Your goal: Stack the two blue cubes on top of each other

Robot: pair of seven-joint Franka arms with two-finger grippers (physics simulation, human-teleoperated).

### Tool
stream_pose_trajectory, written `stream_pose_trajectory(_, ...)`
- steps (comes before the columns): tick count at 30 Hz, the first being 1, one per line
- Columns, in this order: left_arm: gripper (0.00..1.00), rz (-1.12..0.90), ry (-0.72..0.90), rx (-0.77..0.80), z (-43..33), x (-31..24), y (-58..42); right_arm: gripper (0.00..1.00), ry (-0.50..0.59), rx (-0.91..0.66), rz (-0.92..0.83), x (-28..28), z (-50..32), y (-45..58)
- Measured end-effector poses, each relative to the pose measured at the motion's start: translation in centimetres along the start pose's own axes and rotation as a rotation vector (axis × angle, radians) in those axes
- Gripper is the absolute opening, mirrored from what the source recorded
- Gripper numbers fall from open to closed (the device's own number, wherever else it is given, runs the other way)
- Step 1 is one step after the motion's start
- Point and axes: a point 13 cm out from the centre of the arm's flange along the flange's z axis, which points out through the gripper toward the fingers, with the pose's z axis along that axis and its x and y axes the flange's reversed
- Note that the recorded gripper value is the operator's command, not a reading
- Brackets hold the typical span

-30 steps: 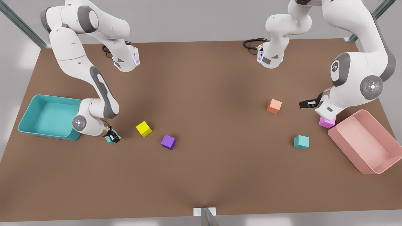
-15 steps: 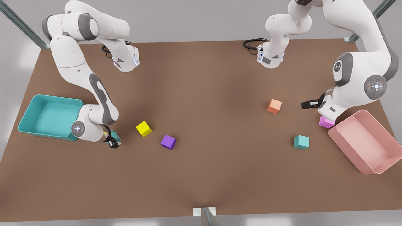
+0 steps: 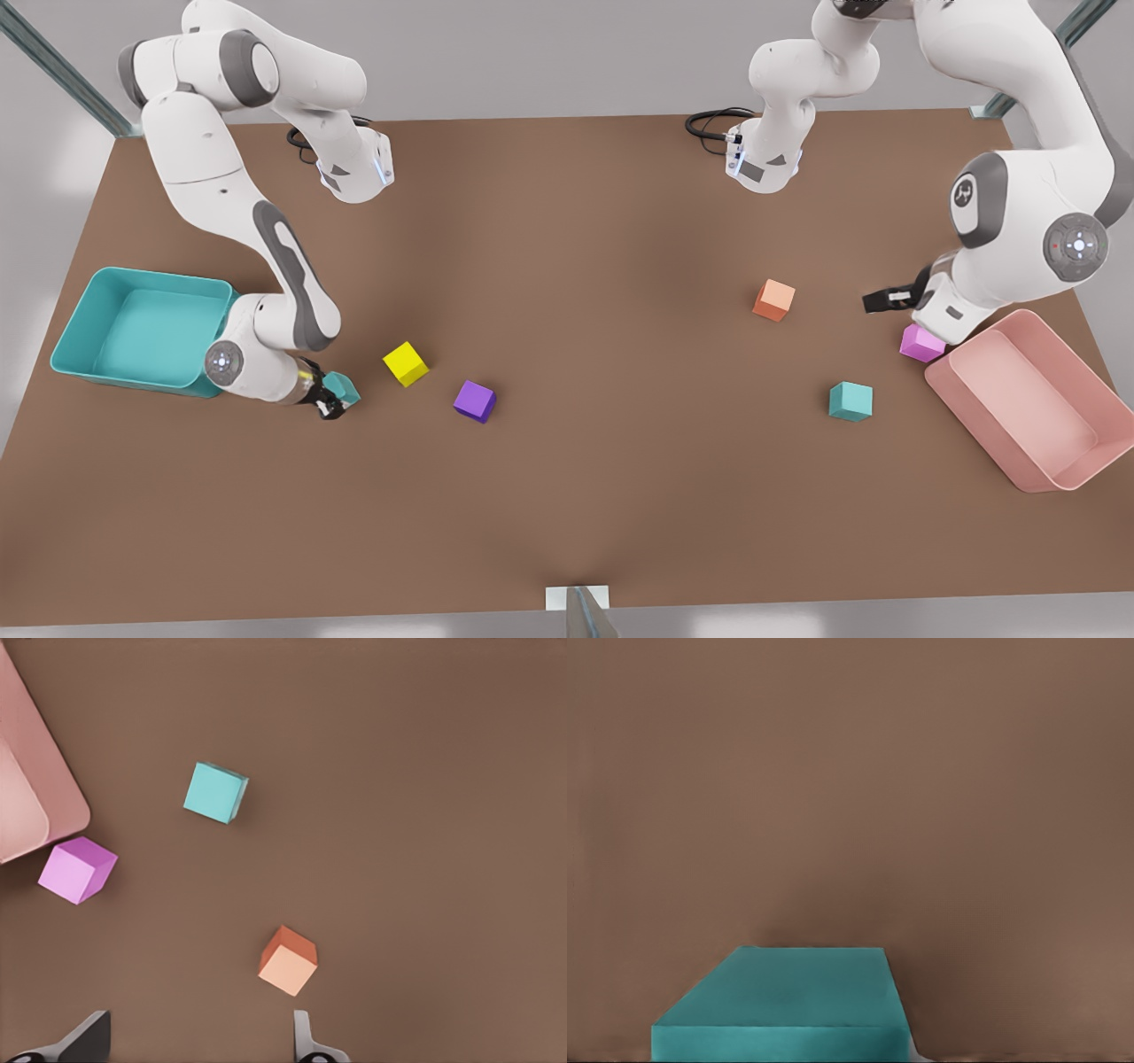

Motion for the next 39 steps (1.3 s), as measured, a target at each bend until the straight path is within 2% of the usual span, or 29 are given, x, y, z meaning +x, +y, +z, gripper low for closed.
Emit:
stream_pose_trajectory(4, 1.00, -0.060, 0.036, 0.023, 8.2, -3.2, 5.9, 0.72, 0.038, -0.111, -0.133, 9.3, -5.3, 8.3)
stream_pose_trajectory(9, 1.00, 0.010, -0.017, 0.031, 14.0, -7.5, 7.9, 0.73, 0.032, -0.215, -0.331, 22.4, -10.8, 17.6)
stream_pose_trajectory(14, 1.00, 0.126, -0.042, 0.025, 20.3, -10.9, 8.0, 0.74, 0.097, -0.222, -0.482, 40.2, -7.3, 22.6)
stream_pose_trajectory(17, 1.00, 0.182, -0.075, 0.061, 23.4, -11.6, 5.5, 0.74, 0.088, -0.212, -0.529, 46.4, -2.1, 24.1)
stream_pose_trajectory(23, 1.00, 0.249, -0.147, 0.065, 24.9, -13.6, 5.3, 0.74, -0.090, -0.213, -0.548, 49.3, 7.3, 26.0)
stream_pose_trajectory(29, 1.00, 0.300, -0.174, 0.051, 26.3, -14.7, 5.2, 0.75, -0.110, -0.242, -0.460, 48.9, 10.3, 26.6)
stream_pose_trajectory(30, 1.00, 0.309, -0.178, 0.048, 26.5, -14.8, 5.0, 0.99, -0.108, -0.248, -0.445, 48.9, 10.4, 26.7)
stream_pose_trajectory(39, 1.00, 0.356, -0.162, 0.039, 30.0, -15.2, 5.0, 1.00, -0.096, -0.319, -0.330, 48.5, 7.4, 28.5)
